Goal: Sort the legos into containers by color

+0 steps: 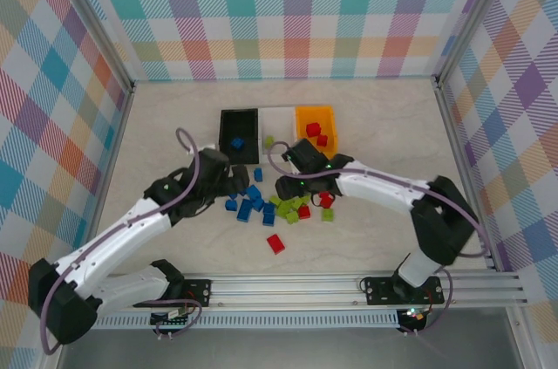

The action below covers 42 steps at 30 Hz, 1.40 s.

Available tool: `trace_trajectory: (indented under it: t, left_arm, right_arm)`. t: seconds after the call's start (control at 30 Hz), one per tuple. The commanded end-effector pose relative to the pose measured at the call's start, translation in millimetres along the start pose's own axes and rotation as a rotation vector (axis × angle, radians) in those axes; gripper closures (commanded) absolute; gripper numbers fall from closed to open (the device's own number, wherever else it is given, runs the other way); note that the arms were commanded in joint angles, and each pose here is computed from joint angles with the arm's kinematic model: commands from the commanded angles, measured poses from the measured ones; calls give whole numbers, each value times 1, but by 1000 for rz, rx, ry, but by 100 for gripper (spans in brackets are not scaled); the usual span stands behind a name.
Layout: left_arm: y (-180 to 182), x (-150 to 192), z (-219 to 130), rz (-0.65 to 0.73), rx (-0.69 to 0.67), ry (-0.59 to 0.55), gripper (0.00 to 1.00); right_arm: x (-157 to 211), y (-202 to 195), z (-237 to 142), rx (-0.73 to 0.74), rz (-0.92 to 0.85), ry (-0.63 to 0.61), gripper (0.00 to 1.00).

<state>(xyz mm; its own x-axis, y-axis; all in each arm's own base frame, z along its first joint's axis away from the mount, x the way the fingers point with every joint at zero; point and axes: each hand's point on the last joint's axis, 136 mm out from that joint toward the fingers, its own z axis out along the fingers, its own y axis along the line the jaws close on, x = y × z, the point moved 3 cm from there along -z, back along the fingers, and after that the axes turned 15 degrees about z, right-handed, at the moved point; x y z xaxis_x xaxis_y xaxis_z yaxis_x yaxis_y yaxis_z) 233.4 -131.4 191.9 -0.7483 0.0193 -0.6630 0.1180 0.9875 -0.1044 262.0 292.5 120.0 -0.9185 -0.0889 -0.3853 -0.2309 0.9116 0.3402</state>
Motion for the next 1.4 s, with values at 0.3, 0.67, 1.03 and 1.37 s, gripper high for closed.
trace_trajectory:
  t: [0.3, 0.67, 1.03, 1.37]
  left_arm:
    - [26, 56, -4, -56, -19, 67, 0]
    - [29, 61, 4, -48, -49, 82, 0]
    - [30, 63, 7, -41, -67, 106, 0]
    - [30, 59, 5, -39, -72, 94, 0]
  right_arm:
    - [-15, -5, 53, 77, -68, 73, 39]
    - [2, -10, 66, 83, -59, 126, 42]
    - [8, -4, 68, 52, -69, 153, 49]
    - [3, -2, 60, 50, -72, 110, 63]
